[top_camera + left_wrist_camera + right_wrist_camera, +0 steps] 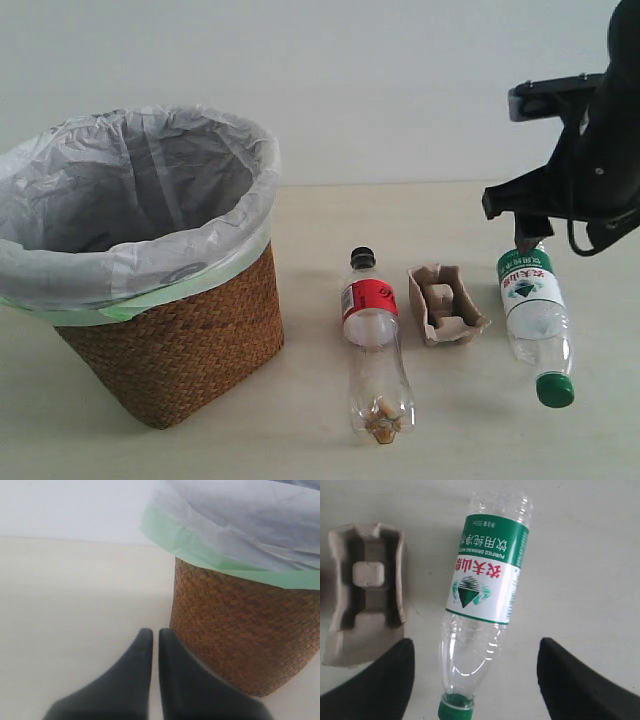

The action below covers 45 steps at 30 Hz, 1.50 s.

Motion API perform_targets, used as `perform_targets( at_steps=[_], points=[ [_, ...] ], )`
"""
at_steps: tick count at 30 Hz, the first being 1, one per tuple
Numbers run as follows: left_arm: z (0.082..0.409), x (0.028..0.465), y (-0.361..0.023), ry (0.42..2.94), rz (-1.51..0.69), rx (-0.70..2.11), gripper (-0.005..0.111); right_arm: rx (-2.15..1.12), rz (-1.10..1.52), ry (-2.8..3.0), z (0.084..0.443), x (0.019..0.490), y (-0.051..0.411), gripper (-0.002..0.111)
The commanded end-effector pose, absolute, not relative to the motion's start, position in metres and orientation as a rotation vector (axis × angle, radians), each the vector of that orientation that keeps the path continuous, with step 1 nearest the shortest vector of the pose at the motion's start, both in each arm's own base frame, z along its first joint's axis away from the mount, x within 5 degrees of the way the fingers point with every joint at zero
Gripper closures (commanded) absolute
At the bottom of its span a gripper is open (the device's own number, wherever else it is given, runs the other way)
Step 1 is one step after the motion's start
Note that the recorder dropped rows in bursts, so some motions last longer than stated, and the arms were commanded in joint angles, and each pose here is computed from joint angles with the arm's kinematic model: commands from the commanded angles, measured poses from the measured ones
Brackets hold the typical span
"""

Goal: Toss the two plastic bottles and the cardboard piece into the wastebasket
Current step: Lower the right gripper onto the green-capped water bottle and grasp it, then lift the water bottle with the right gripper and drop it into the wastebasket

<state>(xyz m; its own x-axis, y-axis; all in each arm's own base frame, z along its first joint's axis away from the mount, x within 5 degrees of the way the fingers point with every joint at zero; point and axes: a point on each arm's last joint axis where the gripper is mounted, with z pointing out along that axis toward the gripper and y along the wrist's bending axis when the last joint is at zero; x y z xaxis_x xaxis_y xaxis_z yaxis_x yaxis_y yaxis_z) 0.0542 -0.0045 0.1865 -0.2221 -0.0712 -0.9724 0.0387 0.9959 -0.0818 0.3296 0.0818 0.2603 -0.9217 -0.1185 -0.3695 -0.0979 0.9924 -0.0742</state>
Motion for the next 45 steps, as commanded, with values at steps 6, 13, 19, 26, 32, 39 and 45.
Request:
perform_targets(
  at_steps=[6,13,19,26,32,39,45],
  points=[
    [0.185,0.054,-0.004,1.792,-0.101,-0.027,0.103,-0.154,-0.099,2.813,0.219,0.351,0.085,0.046],
    [0.185,0.054,-0.004,1.792,-0.101,-0.027,0.103,-0.016,-0.061,2.87,0.205,0.357,0.07,0.046],
    [0.185,0.054,-0.004,1.792,-0.101,-0.027,0.103,0.005,-0.015,2.88,0.193,0.361,0.074,0.044],
    [0.185,0.054,-0.004,1.792,-0.101,-0.027,0.103,0.004,-0.014,2.901,0.172,0.368,0.076,0.033],
    [0.185,0.054,-0.004,1.792,-0.101,-0.027,0.103,-0.001,-0.014,2.911,0.154,0.373,0.077,0.033],
    [0.185,0.054,-0.004,1.792,-0.101,-0.027,0.103,-0.025,-0.043,2.924,0.141,0.375,0.076,0.041],
    [0.185,0.054,-0.004,1.792,-0.101,-0.027,0.103,-0.059,-0.079,2.934,0.132,0.377,0.075,0.092]
  ],
)
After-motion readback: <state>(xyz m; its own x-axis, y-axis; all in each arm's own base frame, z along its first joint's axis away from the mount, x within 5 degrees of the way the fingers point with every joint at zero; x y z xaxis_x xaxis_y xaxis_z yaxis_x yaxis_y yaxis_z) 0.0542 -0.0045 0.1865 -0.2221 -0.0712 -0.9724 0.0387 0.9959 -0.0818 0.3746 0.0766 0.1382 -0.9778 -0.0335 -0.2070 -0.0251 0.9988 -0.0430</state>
